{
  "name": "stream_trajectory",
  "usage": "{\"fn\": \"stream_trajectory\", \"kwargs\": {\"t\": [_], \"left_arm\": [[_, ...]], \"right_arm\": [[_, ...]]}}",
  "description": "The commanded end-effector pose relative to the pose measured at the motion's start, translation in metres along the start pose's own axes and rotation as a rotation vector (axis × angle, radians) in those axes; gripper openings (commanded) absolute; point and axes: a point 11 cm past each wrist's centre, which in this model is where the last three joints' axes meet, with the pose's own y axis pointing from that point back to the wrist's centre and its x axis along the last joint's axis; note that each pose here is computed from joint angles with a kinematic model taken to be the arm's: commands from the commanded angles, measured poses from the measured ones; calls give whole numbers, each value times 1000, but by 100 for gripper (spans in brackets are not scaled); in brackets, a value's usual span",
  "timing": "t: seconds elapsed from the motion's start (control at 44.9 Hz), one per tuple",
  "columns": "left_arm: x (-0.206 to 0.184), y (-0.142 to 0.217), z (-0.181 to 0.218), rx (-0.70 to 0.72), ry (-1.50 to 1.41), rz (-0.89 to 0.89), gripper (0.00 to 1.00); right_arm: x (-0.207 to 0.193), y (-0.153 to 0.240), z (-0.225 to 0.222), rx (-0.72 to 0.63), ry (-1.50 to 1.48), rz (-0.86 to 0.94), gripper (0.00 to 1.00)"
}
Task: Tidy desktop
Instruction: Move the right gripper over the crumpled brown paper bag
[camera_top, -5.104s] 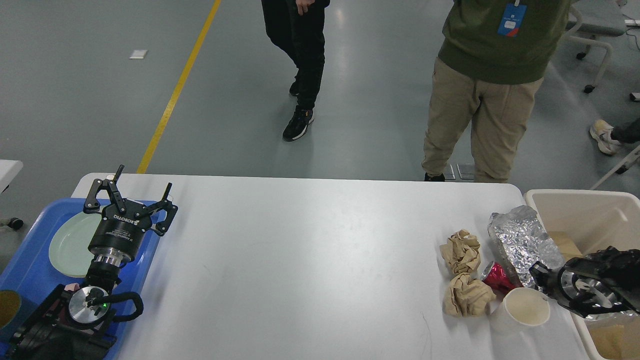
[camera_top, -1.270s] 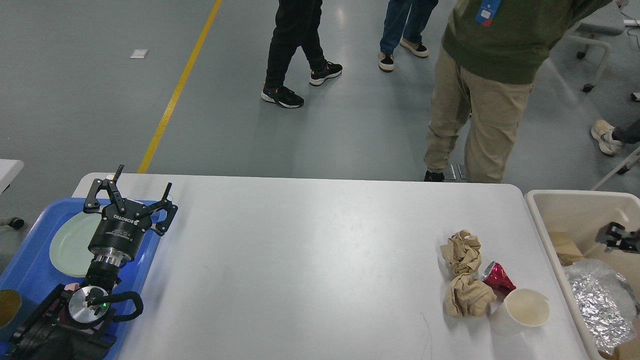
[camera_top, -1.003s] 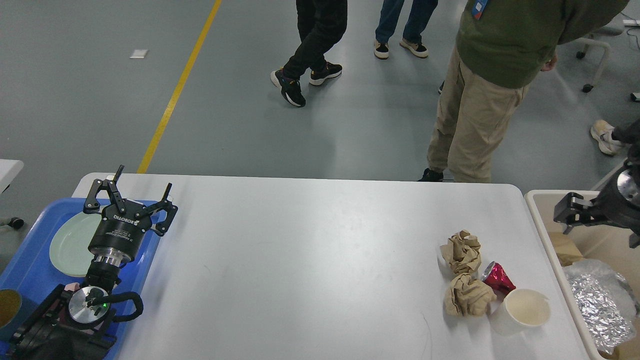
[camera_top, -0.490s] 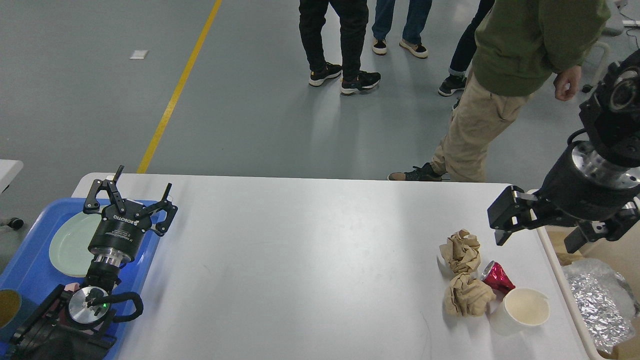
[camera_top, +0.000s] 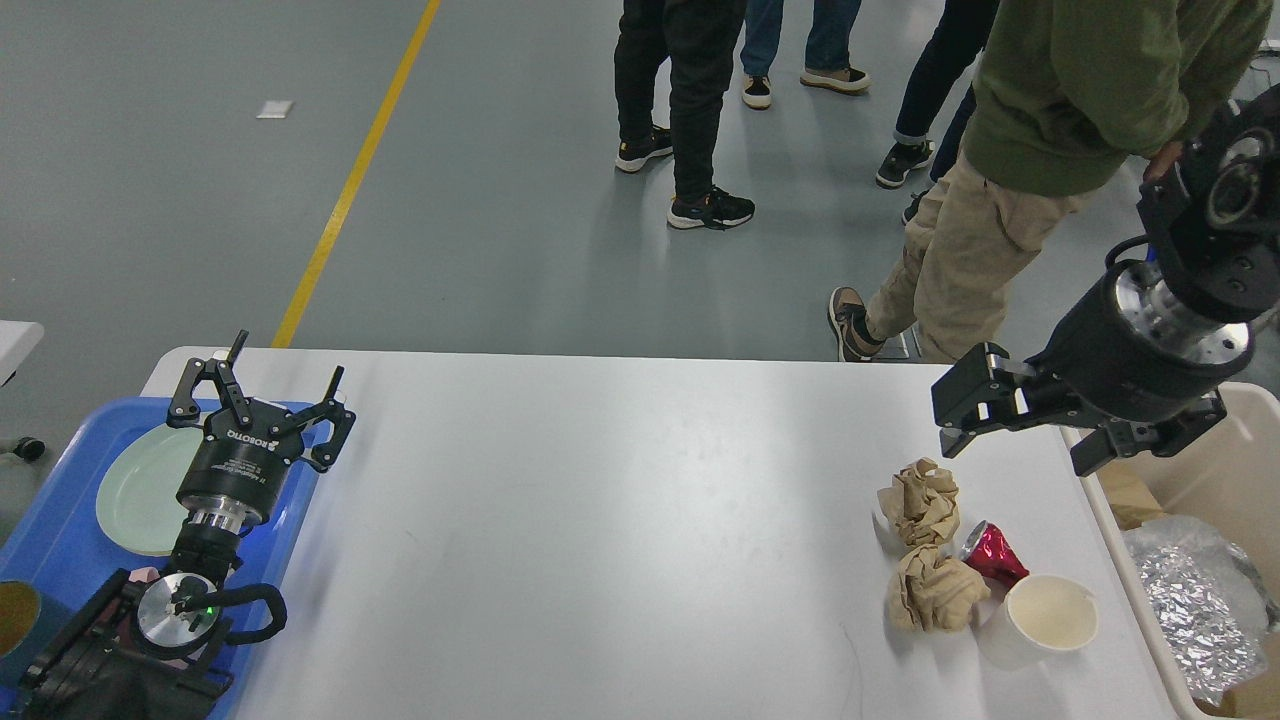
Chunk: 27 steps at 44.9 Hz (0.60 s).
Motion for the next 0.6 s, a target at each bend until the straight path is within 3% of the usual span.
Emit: {"fn": "stream_trajectory", "kwargs": {"t": [0.0,0.334,0.579], "left_arm": [[0,0,0,0,0,-1,96],[0,0,0,0,0,-1,96],[-1,-1,0,0,0,-3,96]], "right_arm": [[5,3,-6,13,12,17,100],[2,-10,-1,8,-1,-20,100],[-4,-77,0,18,-23,-94,100]]}}
